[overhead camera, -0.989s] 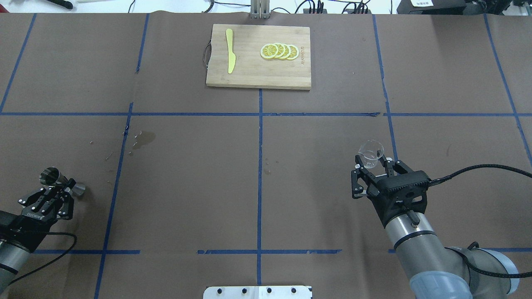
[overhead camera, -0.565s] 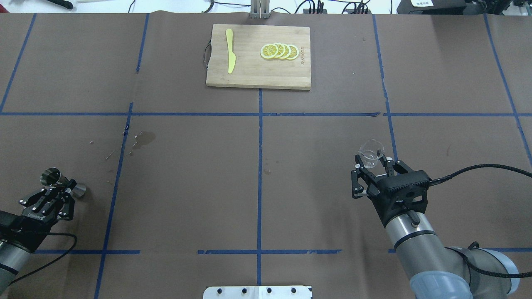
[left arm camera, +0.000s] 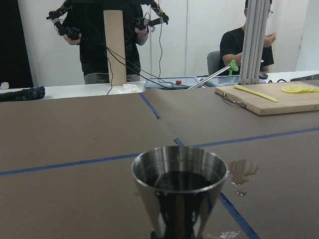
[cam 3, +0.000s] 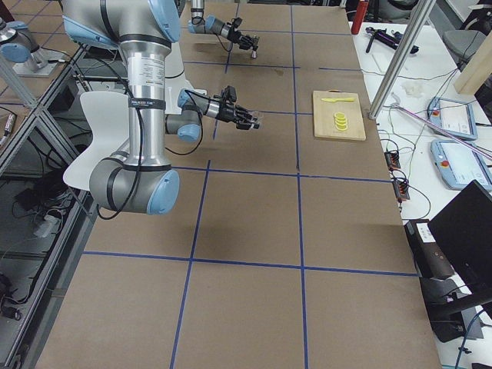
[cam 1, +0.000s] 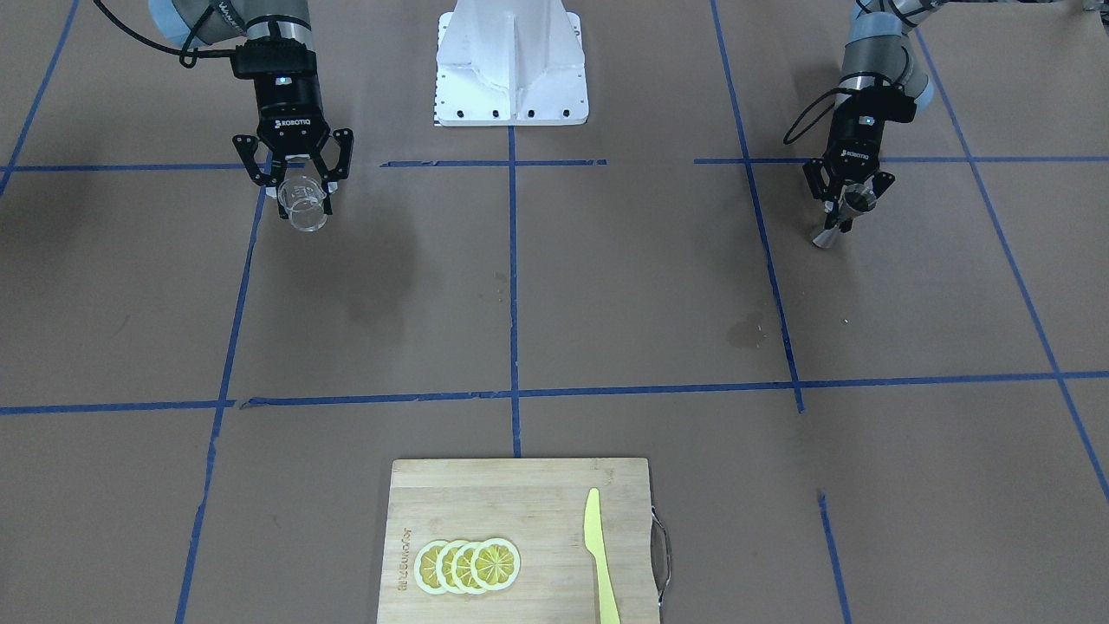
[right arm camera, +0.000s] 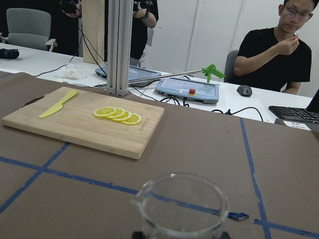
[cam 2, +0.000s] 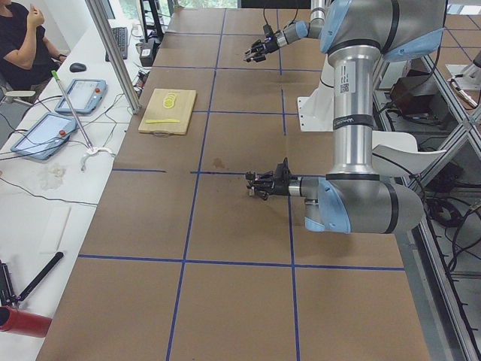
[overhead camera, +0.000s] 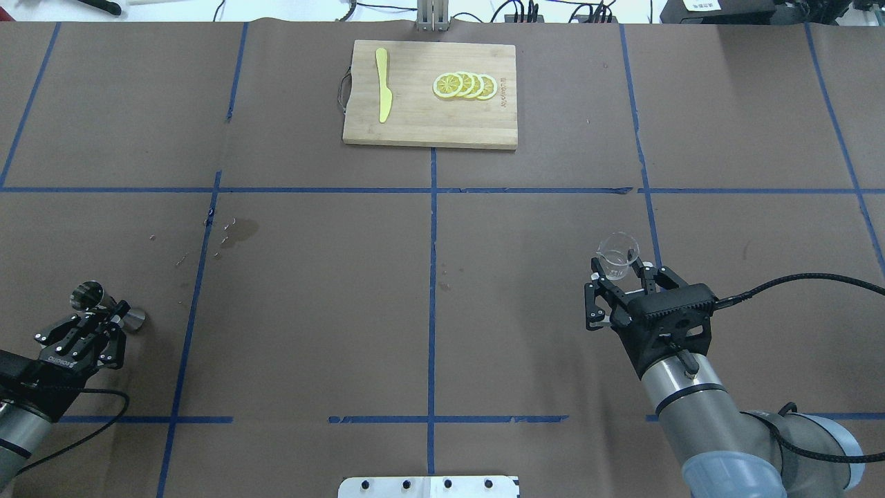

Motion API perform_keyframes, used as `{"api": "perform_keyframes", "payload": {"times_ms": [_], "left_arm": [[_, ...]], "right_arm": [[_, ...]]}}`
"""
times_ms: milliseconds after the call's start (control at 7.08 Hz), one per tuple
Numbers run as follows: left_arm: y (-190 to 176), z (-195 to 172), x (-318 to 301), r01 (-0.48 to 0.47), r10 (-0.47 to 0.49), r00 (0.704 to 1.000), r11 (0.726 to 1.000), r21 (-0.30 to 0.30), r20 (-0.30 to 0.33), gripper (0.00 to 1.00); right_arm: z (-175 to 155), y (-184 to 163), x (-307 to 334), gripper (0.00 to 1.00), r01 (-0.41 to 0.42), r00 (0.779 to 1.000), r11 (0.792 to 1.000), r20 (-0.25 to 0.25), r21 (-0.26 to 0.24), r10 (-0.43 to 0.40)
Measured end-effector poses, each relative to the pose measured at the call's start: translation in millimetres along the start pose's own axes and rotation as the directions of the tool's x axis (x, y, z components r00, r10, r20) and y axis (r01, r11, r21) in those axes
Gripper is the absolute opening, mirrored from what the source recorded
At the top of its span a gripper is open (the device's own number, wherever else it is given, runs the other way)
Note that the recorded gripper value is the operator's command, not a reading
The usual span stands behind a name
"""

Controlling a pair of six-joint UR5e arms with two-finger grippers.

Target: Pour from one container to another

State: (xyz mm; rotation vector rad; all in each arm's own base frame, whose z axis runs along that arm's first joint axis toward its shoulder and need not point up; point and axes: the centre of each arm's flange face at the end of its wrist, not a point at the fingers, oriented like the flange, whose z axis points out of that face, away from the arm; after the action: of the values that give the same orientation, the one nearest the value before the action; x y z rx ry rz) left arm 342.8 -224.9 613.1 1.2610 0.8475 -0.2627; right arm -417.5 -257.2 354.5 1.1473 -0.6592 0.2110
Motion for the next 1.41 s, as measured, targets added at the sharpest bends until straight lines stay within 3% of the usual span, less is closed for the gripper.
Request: {"api": "perform_keyframes", "payload": {"times_ms": [282, 706, 847, 1130, 1271, 1412], "left_arm": [[1.1, -0.3, 1.0, 0.0, 0.0, 1.0, 1.0, -0.008, -0.007, 0.03], [1.6, -0.5, 1.2, -0.001, 0.0, 1.0, 1.0, -0.013, -0.011, 0.18], [1.7, -0.5, 1.3, 0.0, 0.0, 1.0, 1.0, -0.013, -0.011, 0.3], [1.6, -0.5, 1.1, -0.003, 0.003, 1.0, 1.0, -0.013, -0.011, 0.83], [1.5, -0.6, 1.2, -0.006, 0.006, 1.0, 1.0, -0.013, -0.011, 0.94], [1.3, -0.6, 1.6, -0.008, 0.008, 1.0, 1.0, -0.013, -0.01, 1.0]], "right_arm": [[-0.3, -0.7, -0.6, 0.0, -0.002, 1.0, 1.0, 0.001, 0.0, 0.002], [-1.1, -2.4, -1.8, 0.0, -0.006, 1.0, 1.0, 0.004, 0.001, 0.006], [-1.3, -3.1, -2.6, 0.0, -0.008, 1.0, 1.0, 0.005, 0.002, 0.008], [-1.3, -4.4, -3.6, 0.0, -0.011, 1.0, 1.0, 0.006, 0.003, 0.011], [-1.5, -4.7, -3.9, 0.0, -0.012, 1.0, 1.0, 0.007, 0.003, 0.012], [-1.6, -4.9, -4.1, 0.0, -0.013, 1.0, 1.0, 0.007, 0.003, 0.013]]}}
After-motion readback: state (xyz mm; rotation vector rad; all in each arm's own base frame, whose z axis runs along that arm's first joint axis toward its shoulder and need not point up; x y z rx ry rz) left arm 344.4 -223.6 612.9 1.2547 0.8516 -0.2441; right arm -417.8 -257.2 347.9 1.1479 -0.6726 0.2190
